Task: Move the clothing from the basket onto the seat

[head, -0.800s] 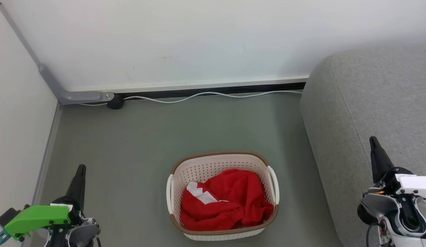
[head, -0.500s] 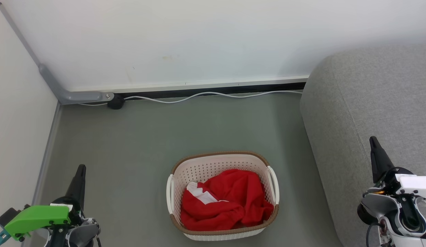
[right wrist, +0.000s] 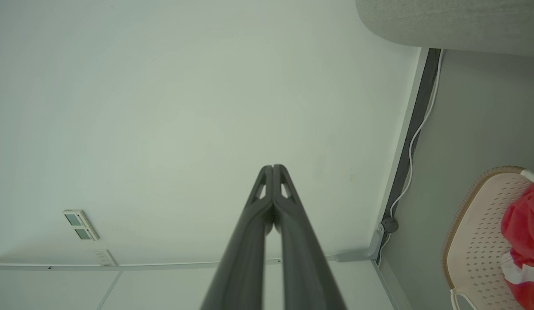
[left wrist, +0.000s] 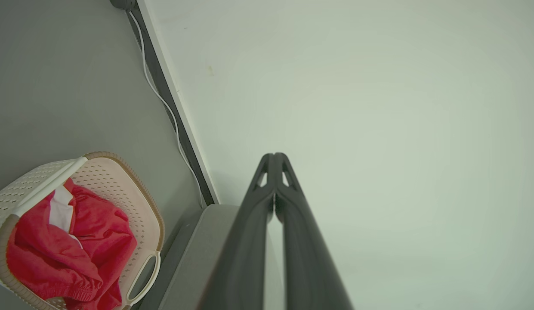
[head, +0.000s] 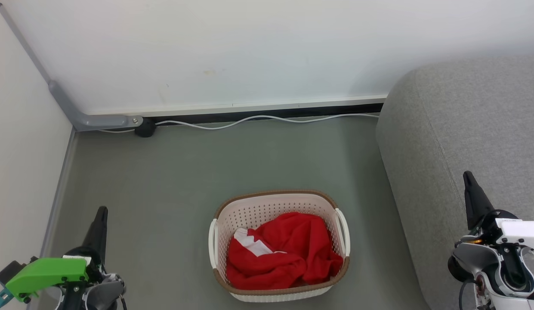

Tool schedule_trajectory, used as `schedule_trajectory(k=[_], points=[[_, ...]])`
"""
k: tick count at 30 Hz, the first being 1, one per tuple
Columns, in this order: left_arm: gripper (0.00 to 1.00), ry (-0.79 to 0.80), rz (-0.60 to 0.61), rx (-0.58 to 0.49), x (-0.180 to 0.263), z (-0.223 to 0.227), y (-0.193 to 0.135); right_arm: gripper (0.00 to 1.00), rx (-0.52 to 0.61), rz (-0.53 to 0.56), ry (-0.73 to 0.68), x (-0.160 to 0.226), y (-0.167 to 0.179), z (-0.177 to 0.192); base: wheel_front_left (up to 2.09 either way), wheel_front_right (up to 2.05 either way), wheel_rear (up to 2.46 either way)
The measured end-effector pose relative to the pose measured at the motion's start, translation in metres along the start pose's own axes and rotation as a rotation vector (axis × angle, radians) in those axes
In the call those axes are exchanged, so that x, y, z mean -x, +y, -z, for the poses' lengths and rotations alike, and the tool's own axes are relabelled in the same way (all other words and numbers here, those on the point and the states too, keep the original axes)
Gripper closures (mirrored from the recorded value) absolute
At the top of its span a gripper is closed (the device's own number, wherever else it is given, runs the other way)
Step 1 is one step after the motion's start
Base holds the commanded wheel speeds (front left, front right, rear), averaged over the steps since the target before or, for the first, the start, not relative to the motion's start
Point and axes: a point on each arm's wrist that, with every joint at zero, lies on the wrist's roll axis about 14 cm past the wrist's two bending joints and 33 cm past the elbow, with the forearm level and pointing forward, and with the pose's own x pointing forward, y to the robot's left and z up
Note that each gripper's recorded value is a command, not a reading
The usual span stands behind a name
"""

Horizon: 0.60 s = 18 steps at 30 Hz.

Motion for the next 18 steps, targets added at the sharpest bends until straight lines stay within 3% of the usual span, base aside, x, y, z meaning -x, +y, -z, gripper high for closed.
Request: schedule_trajectory(k=[2,3,9,18], points=[[1.0,0.0,0.0,0.0,0.0,0.0,0.0,1.0,0.0,0.0,0.0,0.0,0.0,0.0,0.0,0.0,0.0],[0.0,0.0,-0.007,0.001,0.001,0.0,0.002,0.0,-0.001,0.007,0.0,0.001,-0.002,0.0,0.0,0.0,0.0],[0.0,0.007,-0.109,0.032,0.016,0.01,0.037,0.0,-0.031,0.117,0.0,0.018,-0.04,0.007,0.0,0.0,0.0],[0.0,-0.002,-0.092,0.0,0.015,0.012,0.031,0.0,-0.004,0.116,0.007,0.018,-0.039,0.014,0.0,0.0,0.0]])
